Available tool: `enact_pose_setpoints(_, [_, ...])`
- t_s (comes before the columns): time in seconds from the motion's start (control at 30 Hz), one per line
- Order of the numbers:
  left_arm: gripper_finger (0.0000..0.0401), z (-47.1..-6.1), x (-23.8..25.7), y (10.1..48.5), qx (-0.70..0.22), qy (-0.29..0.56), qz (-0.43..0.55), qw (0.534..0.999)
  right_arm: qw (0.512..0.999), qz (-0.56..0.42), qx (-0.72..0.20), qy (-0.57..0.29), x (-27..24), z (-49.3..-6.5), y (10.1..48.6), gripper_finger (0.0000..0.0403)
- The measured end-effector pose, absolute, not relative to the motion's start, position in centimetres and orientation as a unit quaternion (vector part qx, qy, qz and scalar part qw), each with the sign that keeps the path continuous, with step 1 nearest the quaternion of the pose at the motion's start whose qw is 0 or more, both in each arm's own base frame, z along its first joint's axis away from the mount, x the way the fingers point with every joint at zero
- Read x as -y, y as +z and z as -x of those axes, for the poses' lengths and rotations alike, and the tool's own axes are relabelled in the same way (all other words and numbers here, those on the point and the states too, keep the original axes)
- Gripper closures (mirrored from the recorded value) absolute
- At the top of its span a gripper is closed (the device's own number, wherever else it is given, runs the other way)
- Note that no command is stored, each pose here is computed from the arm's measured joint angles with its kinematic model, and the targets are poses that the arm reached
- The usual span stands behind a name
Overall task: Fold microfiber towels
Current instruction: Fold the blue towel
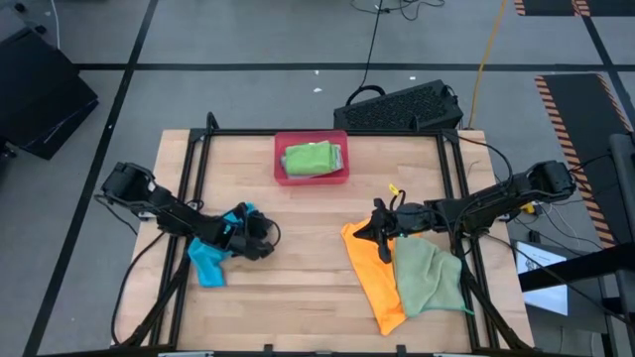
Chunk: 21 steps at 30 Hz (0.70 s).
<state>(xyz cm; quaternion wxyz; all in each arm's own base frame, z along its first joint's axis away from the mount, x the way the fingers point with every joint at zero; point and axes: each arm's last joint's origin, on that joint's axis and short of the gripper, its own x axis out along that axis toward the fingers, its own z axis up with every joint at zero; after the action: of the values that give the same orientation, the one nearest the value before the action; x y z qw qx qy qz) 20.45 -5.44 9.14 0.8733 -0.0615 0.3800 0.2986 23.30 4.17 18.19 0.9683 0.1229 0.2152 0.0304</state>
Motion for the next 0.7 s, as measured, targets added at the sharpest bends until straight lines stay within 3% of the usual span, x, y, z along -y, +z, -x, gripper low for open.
enact_pose_setpoints(0.27, [0.0396,-21.6,7.2,12.1,-0.342,0.253,0.048,0.904,0.968,-0.136,-0.21,0.009,-5.7,-23.0,18.2,0.0403])
enact_pose_setpoints(0.43, [0.0394,-22.2,8.5,13.7,-0.364,0.252,0.027,0.896,0.969,-0.145,-0.199,-0.005,-7.4,-22.4,18.3,0.0403])
enact_pose_setpoints(0.7, [0.0398,-25.0,12.9,19.5,-0.305,0.135,-0.063,0.941,0.976,-0.151,-0.155,-0.037,-10.1,-22.3,17.8,0.0403])
